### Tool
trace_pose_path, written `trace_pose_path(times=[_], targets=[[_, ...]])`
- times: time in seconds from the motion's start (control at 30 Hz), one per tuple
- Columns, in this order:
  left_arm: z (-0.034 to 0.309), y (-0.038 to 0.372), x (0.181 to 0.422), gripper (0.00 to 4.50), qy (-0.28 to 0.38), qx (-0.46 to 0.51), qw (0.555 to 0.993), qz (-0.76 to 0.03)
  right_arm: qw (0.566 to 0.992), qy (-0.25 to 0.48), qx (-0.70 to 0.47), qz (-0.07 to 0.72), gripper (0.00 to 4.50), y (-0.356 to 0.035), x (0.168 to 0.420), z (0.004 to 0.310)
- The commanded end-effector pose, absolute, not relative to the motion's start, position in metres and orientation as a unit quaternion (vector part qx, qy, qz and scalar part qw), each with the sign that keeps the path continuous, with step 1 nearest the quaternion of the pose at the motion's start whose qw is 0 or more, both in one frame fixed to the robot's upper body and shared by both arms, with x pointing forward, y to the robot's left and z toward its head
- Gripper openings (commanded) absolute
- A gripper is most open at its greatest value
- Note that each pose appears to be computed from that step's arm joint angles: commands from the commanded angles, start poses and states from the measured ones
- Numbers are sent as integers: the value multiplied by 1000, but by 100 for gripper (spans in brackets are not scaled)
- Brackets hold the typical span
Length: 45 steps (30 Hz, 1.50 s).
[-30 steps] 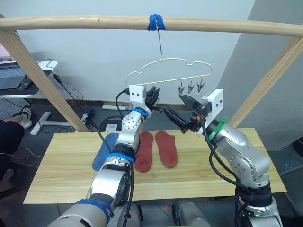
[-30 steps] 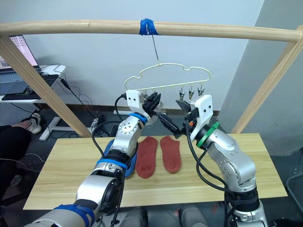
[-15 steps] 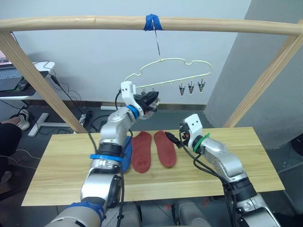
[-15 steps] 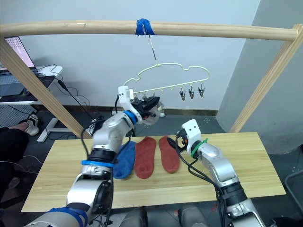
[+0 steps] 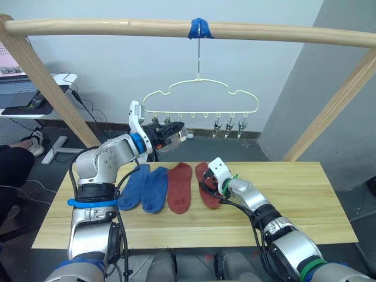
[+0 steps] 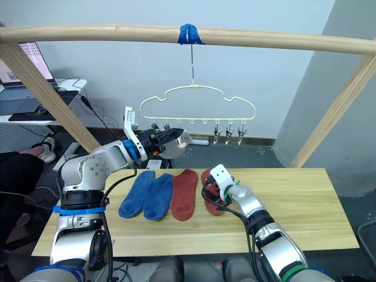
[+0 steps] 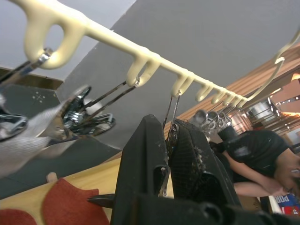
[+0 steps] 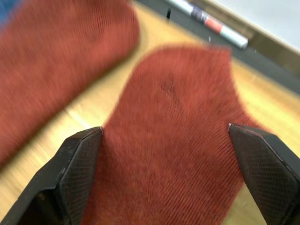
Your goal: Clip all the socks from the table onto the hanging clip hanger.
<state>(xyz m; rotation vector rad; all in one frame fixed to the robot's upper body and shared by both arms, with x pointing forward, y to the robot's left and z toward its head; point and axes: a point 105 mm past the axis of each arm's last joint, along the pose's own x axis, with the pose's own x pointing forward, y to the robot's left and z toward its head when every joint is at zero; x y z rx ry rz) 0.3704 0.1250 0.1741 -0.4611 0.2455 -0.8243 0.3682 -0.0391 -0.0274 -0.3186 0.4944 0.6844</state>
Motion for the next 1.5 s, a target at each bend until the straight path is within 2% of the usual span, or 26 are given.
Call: trace_pose_path(times=[0.03, 0.13, 0.47, 0.57, 0.73, 0.87, 1.13, 1.5], targets=[[184, 123, 365, 20, 110, -243, 875, -404, 892, 250, -166, 339, 432, -42, 362, -39], [189, 126, 363, 20, 117, -291, 858, -407, 893, 239, -162, 346, 362, -43, 360, -39], [190, 126, 363, 20, 133, -326, 847, -399, 915, 159, -118, 351, 3, -52, 352, -12], [187, 126, 364, 20, 139, -336, 844, -395, 930, 91, -81, 346, 1, -56, 348, 20], [188, 128, 370, 20, 144, -360, 839, -381, 929, -1, -109, 354, 1, -64, 330, 72], [181, 127, 372, 20, 164, -367, 837, -370, 930, -39, -127, 343, 1, -68, 323, 99], [184, 118, 379, 20, 168, -407, 819, -367, 921, -85, -156, 348, 1, -59, 323, 128], [186, 115, 380, 20, 167, -409, 818, -368, 914, -99, -157, 361, 1, -46, 323, 137]])
